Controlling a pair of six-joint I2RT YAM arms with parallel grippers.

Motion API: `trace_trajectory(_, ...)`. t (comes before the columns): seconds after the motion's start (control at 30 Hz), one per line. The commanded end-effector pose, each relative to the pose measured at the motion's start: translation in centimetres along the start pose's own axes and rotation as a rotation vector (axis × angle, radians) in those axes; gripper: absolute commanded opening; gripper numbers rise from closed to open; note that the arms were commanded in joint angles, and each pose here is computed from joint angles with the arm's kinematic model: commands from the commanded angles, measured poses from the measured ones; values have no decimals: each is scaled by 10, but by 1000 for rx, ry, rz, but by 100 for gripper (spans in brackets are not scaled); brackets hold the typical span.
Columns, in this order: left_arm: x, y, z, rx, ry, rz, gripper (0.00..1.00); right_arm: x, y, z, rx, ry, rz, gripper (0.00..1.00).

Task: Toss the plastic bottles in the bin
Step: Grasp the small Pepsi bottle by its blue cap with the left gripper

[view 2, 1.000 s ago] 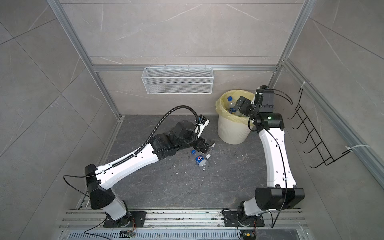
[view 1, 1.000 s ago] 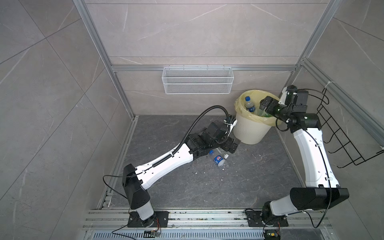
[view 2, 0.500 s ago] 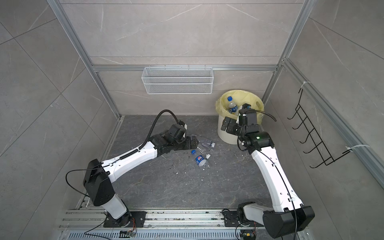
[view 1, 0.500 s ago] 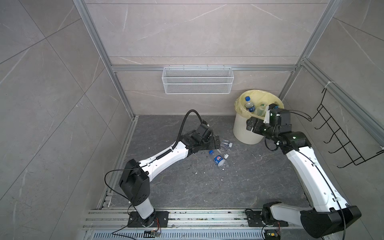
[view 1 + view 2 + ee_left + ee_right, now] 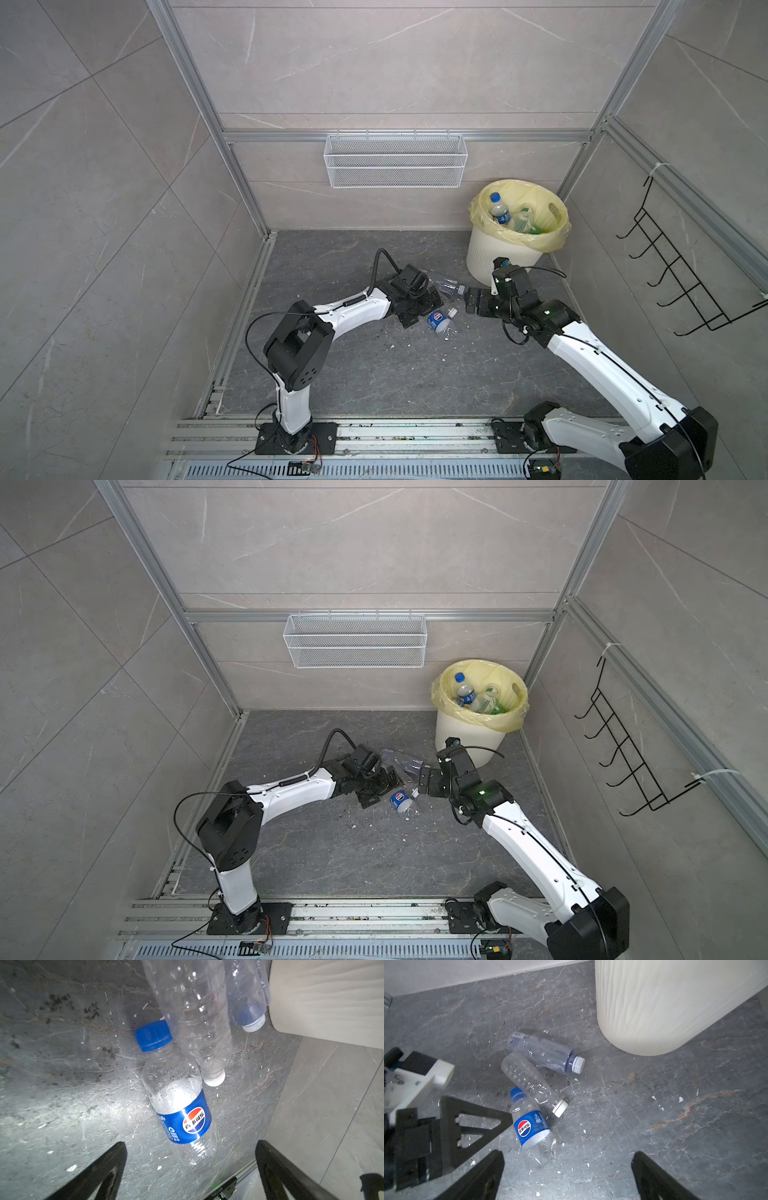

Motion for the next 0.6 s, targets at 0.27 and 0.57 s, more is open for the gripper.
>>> trace_trajectory(0.27,-4,-35,2,36,111,65,96,8,-2,15,-40,-8,-22,100)
trace_trajectory(0.57,-10,-50,19,3,144,78,92,8,-8,19,-52,-12,-17,100)
Point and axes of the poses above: each gripper's point midway between its finger pads, its own y axis back along the fingers, its own z axis along the line the jaws close on, x = y × z, the point moved 3 cm from there along y, back along the fingers
